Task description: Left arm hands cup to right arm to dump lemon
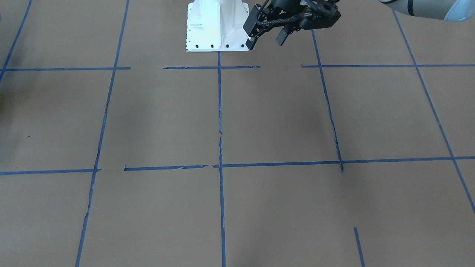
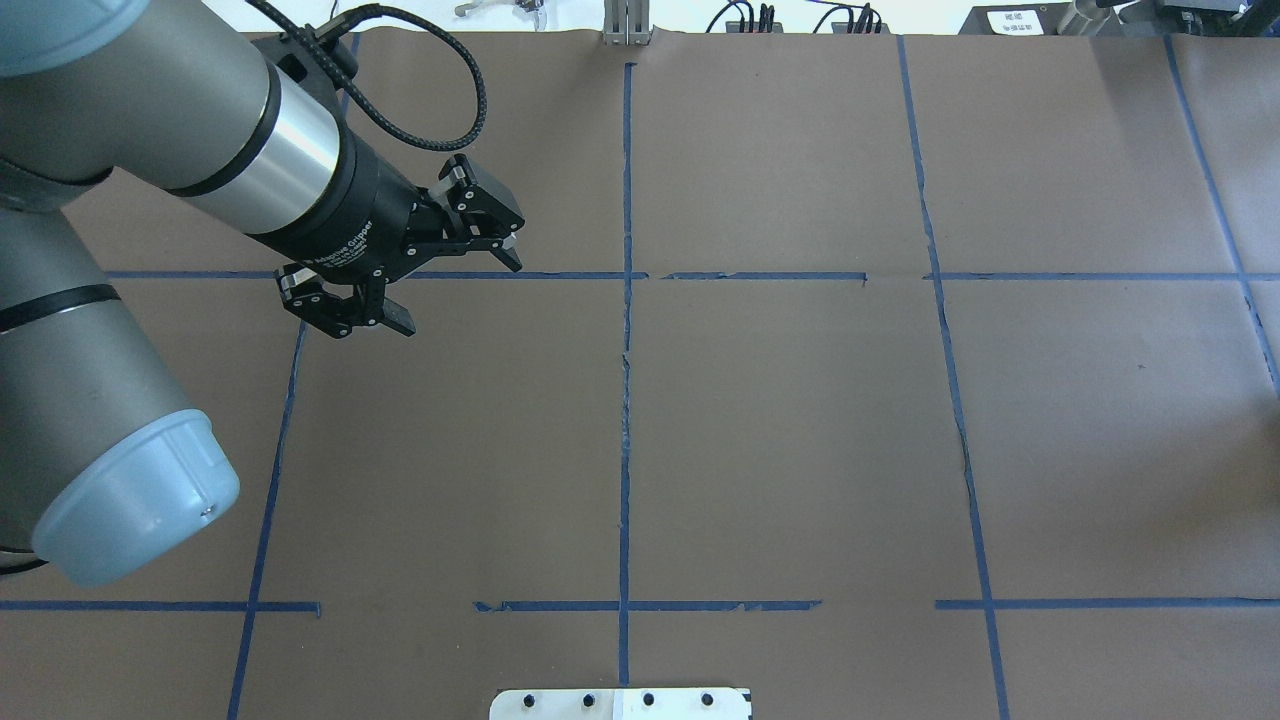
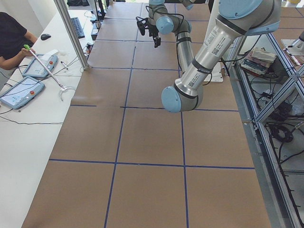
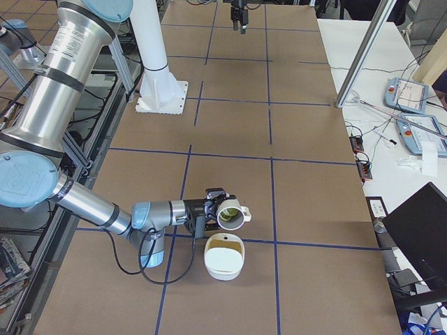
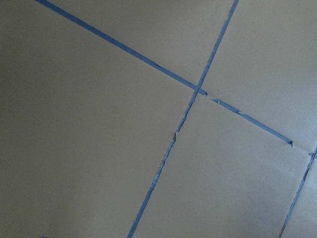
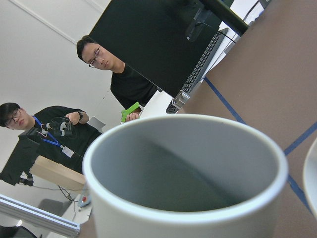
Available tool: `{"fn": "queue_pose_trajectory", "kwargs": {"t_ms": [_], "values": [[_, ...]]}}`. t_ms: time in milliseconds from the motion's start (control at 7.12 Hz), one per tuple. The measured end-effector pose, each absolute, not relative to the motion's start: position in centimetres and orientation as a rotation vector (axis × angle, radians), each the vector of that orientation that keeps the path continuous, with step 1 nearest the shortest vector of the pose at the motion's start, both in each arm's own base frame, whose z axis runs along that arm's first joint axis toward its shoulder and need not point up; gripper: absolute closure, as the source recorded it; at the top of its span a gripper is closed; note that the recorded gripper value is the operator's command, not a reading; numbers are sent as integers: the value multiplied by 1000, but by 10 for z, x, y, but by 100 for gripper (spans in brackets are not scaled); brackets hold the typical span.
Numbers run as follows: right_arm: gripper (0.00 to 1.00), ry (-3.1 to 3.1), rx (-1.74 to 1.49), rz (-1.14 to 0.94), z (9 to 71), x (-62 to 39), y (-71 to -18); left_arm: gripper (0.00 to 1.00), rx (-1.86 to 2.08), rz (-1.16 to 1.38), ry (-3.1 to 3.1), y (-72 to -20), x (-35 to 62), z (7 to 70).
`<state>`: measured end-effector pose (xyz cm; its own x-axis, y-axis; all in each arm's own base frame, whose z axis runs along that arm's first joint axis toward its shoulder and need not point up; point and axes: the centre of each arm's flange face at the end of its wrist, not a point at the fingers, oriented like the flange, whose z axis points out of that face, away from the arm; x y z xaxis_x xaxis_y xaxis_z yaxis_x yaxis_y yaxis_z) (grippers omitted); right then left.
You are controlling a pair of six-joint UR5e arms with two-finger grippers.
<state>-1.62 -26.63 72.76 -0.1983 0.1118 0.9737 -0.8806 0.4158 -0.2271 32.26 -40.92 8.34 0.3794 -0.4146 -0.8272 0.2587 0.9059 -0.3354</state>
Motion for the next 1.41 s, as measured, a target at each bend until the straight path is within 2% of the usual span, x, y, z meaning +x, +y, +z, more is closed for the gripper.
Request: {"fn": "queue_pose_trajectory", "kwargs": {"t_ms": [562, 1405], "values": [[87, -1894, 353, 1490, 724, 9, -280, 0, -156, -423, 1100, -408, 323, 85], [82, -2235, -354, 1880, 718, 27, -277, 0, -150, -420, 1109, -406, 322, 80]]}}
